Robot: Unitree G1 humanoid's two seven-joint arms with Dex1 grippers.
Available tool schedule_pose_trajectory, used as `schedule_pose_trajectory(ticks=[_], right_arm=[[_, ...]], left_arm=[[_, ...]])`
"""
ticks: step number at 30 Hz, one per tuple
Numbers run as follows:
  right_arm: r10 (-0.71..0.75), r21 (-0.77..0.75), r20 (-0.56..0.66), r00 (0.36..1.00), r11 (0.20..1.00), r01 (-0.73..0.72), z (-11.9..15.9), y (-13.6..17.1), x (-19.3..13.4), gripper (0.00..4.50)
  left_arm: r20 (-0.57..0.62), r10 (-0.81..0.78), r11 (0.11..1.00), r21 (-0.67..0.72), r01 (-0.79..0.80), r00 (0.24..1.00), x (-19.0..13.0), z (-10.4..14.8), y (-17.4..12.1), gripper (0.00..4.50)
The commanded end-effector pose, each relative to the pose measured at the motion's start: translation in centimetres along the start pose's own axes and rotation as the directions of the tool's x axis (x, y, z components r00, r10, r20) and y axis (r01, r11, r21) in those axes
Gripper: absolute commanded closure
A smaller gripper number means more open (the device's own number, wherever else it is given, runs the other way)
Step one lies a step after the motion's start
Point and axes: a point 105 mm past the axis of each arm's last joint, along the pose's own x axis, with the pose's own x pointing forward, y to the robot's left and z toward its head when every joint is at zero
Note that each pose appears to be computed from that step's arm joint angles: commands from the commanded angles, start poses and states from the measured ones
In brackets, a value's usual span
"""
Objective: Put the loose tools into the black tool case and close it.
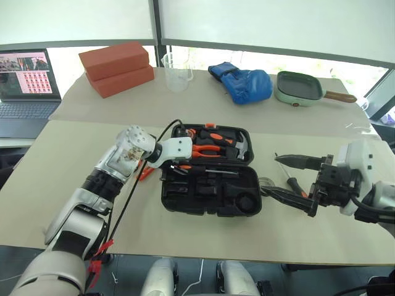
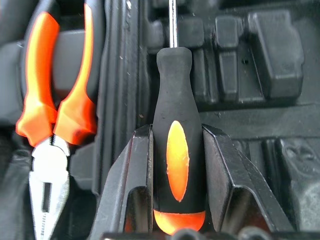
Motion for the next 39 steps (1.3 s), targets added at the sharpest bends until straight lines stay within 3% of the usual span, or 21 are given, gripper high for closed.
schedule_pose_trajectory(ticks=[1, 3, 8, 14, 15, 17, 18, 24, 39], right_arm=[[-0.007, -0.049, 0.033, 0.999, 0.999, 0.009, 0.9, 0.1, 0.0, 0.0], [-0.006, -0.048, 0.035, 0.999, 0.999, 0.008, 0.9, 0.1, 0.0, 0.0], [-0.002, -0.042, 0.035, 0.999, 0.999, 0.003, 0.8, 0.3, 0.0, 0.0], [-0.006, -0.039, 0.031, 0.999, 0.999, 0.007, 0.6, 0.1, -0.1, 0.0], [-0.006, -0.039, 0.032, 0.999, 0.999, 0.007, 0.6, 0.1, -0.1, 0.0], [-0.006, -0.041, 0.032, 0.999, 0.999, 0.007, 0.6, 0.0, 0.0, 0.0], [-0.005, -0.043, 0.033, 0.999, 0.999, 0.007, 0.6, 0.0, 0.0, 0.0], [-0.005, -0.051, 0.032, 0.999, 0.999, 0.007, 0.7, -0.1, 0.1, 0.0], [-0.027, -0.034, 0.025, 0.999, 0.999, 0.028, 0.3, 0.2, -0.2, 0.0]], left_arm=[[-0.015, 0.019, 1.0, 0.025, -0.019, 1.0, -0.2, 0.4, 0.6, 3.62], [-0.013, 0.018, 1.0, 0.026, -0.018, 1.0, -0.5, 0.5, 0.7, 2.62], [0.042, 0.006, 0.999, 0.052, -0.008, 0.999, -2.3, 2.4, 0.6, 0.93], [0.109, -0.01, 0.997, 0.072, 0.002, 0.994, -3.7, 4.6, 0.4, 0.93], [0.115, -0.009, 0.997, 0.078, 0.0, 0.993, -3.7, 4.8, 0.4, 1.46], [0.119, -0.012, 0.996, 0.086, 0.001, 0.993, -3.4, 4.9, 0.5, 1.79], [0.114, -0.009, 0.996, 0.091, -0.001, 0.993, -3.0, 4.9, 0.7, 2.34], [0.078, 0.024, 0.996, 0.081, -0.031, 0.997, -0.3, 3.9, 1.9, 4.45], [0.001, -0.041, 0.993, 0.107, 0.041, 0.999, 2.1, 2.1, 0.7, 4.45]])
